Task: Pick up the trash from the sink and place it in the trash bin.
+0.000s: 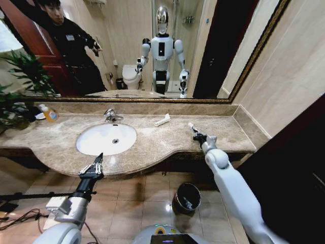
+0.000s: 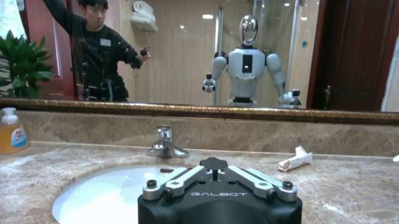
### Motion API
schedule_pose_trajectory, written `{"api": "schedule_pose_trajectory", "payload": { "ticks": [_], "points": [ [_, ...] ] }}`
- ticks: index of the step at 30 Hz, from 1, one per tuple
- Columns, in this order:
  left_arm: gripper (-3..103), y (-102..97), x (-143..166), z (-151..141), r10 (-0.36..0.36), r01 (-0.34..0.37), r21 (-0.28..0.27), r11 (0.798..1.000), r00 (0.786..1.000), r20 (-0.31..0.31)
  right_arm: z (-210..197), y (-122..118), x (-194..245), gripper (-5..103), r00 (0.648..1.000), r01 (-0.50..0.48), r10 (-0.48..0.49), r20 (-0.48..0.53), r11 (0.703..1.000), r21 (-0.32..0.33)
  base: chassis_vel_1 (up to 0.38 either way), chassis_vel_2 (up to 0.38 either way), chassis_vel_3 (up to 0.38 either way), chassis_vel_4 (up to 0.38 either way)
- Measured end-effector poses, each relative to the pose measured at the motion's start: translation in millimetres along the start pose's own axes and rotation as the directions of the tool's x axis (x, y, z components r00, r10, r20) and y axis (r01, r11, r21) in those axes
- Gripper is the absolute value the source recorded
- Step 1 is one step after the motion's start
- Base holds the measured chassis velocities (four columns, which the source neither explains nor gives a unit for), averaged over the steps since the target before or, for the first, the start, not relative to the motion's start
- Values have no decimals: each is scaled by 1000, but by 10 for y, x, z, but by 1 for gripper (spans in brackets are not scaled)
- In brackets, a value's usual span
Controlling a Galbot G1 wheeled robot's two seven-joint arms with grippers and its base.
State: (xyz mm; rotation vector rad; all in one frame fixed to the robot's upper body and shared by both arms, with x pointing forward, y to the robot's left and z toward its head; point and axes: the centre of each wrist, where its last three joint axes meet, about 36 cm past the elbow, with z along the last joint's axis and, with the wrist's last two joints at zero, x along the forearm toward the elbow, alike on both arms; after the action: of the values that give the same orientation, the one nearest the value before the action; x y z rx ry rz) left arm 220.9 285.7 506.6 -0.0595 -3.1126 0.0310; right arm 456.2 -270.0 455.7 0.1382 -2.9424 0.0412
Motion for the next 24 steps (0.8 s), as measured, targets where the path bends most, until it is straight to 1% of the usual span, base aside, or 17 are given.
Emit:
{"api": "schedule_pose_trajectory", "payload": {
  "ticks": [1,4,7,9,11,13,14,17,20,21,23,24],
  "points": [
    [0,0,0,0,0,0,0,1000,1000,0,0,0,0,0,1000,0,0,0,1000,0,0,0,0,0],
    [0,0,0,0,0,0,0,1000,1000,0,13,37,200,0,1000,-7,7,2,1000,-13,0,0,0,0],
    [0,0,0,0,0,0,0,1000,1000,0,142,59,548,0,999,-33,32,-20,999,-41,0,0,0,0],
    [0,0,0,0,0,0,0,1000,1000,0,177,59,617,0,999,-37,36,-27,998,-44,0,0,0,0],
    [0,0,0,0,0,0,0,1000,1000,0,265,40,921,0,998,-46,42,-52,997,-70,0,0,0,0],
    [0,0,0,0,0,0,0,1000,1000,0,294,31,1109,0,997,-45,39,-67,995,-93,0,0,0,0],
    [0,0,0,0,0,0,0,1000,1000,0,294,31,1109,0,997,-45,39,-67,995,-93,0,0,0,0],
    [0,0,0,0,0,0,0,1000,1000,0,415,65,1319,0,996,-50,40,-85,991,-121,0,0,0,0],
    [0,0,0,0,0,0,0,1000,1000,0,495,89,1359,0,995,-56,44,-94,989,-133,0,0,0,0],
    [0,0,0,0,0,0,0,1000,1000,0,649,124,1385,0,991,-73,55,-120,986,-153,0,0,0,0],
    [0,0,0,0,0,0,0,1000,1000,0,690,131,1390,0,990,-79,59,-128,984,-157,0,0,0,0],
    [0,0,0,0,0,0,0,1000,1000,0,792,143,1400,0,987,-94,70,-144,982,-165,0,0,0,0]
  ]
}}
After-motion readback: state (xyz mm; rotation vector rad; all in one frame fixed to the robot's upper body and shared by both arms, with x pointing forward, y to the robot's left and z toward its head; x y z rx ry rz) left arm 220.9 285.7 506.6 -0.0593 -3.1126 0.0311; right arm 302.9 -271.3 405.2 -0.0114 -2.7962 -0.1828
